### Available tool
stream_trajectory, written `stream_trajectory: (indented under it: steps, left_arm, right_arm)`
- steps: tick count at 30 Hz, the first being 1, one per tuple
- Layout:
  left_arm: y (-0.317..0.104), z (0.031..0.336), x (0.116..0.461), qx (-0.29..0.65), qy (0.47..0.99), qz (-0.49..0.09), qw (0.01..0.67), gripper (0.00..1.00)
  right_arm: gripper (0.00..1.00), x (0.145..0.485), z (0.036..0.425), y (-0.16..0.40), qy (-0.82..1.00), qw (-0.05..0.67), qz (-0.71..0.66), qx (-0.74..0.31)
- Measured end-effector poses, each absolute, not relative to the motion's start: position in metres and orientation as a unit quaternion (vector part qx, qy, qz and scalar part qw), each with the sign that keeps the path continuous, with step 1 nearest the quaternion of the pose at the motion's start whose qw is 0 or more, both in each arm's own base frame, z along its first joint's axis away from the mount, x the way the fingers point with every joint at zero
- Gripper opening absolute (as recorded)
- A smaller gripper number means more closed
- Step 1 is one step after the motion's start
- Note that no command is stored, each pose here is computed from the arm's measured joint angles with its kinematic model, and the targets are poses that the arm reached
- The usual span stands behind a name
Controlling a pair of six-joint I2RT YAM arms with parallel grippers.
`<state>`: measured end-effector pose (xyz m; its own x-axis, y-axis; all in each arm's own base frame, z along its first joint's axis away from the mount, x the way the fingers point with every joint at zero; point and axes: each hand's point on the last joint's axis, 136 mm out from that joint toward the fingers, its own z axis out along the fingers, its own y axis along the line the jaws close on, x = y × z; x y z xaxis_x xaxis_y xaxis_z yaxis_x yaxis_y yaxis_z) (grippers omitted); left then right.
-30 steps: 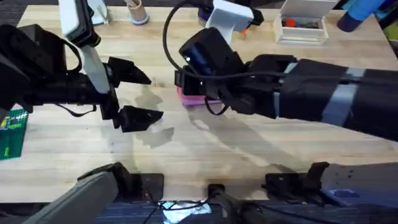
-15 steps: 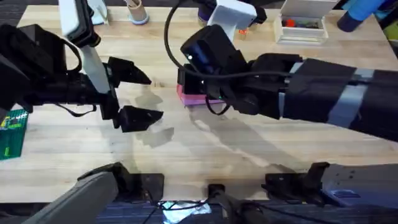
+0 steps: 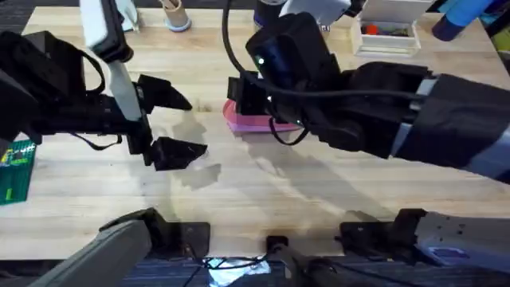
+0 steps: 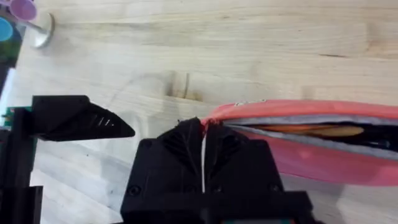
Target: Unzip the bag, pick up the pens from the table one at a time and place them inside, then zip the bag closed.
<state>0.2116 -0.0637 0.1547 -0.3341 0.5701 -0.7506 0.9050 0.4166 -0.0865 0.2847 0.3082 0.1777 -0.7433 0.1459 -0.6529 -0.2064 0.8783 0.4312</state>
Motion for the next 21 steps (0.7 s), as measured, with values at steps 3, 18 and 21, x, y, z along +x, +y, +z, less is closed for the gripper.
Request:
stream_trajectory:
  steps: [3,18,21]
  left_arm:
    - [-0.058,0.148,0.210,0.481,0.785,-0.240,0.308,0.997]
    - [-0.019,0.118,0.202,0.506,0.824,-0.144,0.209,0.995]
    - [-0.013,0.116,0.208,0.510,0.824,-0.126,0.211,0.995]
  right_arm:
    - [0.030,0.284,0.177,0.308,0.901,0.356,0.247,-0.018]
    - [0.030,0.280,0.172,0.307,0.907,0.346,0.241,-0.023]
    - [0.030,0.279,0.171,0.307,0.908,0.343,0.240,-0.025]
